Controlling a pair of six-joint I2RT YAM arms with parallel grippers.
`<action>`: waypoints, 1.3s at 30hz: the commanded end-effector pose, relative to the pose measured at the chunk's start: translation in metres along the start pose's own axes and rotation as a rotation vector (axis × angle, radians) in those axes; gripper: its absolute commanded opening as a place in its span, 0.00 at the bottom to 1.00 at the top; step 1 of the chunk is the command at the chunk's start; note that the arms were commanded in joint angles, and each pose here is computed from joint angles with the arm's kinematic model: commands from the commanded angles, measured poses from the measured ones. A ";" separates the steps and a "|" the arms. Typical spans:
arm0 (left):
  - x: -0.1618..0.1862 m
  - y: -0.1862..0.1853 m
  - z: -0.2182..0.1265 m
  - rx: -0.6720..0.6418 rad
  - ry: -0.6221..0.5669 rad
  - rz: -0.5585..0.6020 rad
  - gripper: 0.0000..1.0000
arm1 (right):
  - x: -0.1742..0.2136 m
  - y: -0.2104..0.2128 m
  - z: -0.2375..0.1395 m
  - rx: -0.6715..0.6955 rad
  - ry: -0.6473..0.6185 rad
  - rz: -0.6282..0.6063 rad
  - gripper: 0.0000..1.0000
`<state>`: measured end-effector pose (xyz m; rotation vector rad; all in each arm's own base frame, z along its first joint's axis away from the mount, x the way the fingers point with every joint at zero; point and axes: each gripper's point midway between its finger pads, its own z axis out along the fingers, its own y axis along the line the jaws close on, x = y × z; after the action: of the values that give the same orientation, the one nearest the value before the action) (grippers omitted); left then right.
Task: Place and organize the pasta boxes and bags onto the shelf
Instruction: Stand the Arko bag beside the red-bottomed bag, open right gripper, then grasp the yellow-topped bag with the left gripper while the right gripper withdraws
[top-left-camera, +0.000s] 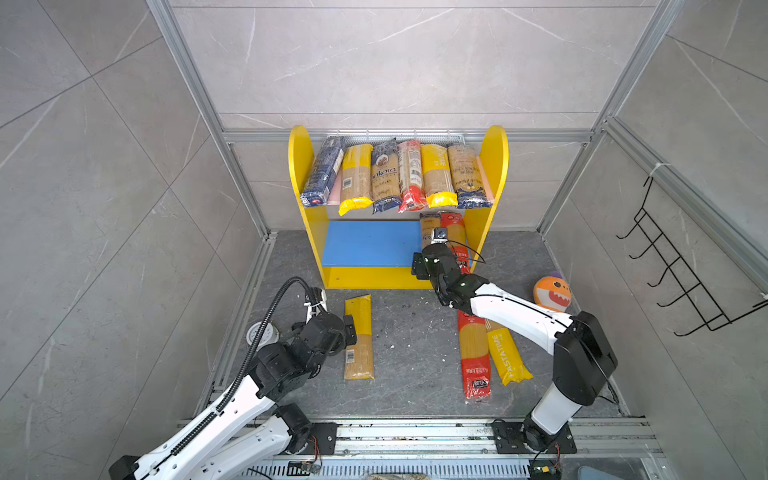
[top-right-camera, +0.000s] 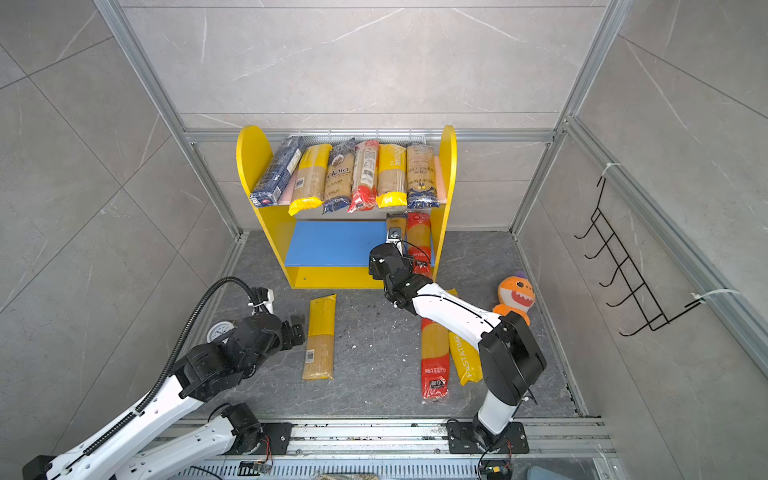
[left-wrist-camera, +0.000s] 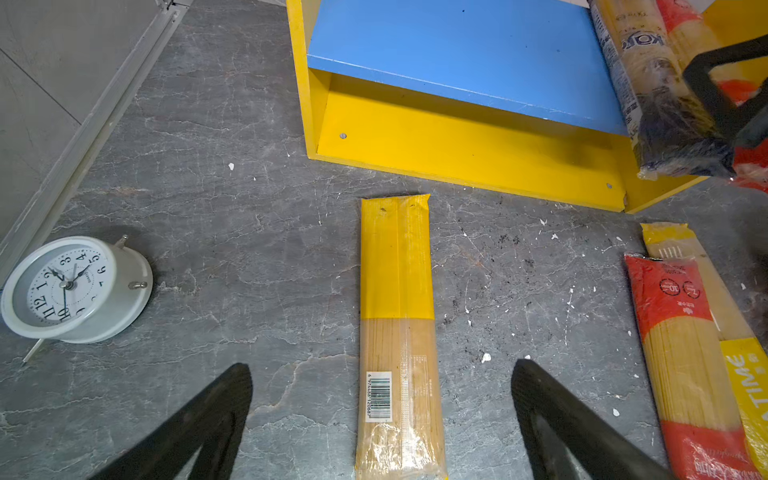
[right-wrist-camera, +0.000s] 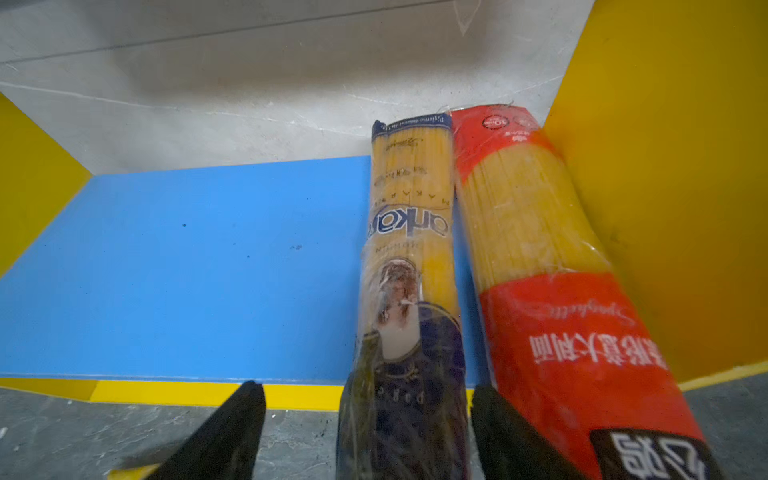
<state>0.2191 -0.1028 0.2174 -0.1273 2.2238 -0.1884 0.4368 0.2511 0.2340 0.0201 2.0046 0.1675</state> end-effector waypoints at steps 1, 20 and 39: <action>0.001 0.001 -0.002 0.016 -0.010 -0.033 1.00 | -0.011 0.004 -0.018 -0.054 0.011 0.044 0.82; 0.097 0.015 0.039 0.021 0.186 -0.158 1.00 | 0.102 0.015 -0.136 -0.173 0.204 -0.031 0.85; 0.155 0.002 0.068 -0.062 0.238 -0.093 1.00 | 0.191 -0.006 -0.192 -0.233 0.318 -0.090 0.90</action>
<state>0.1704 -0.1283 0.0548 -0.1990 2.5300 -0.2231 0.1835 0.2498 0.1423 -0.2876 2.2879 0.3829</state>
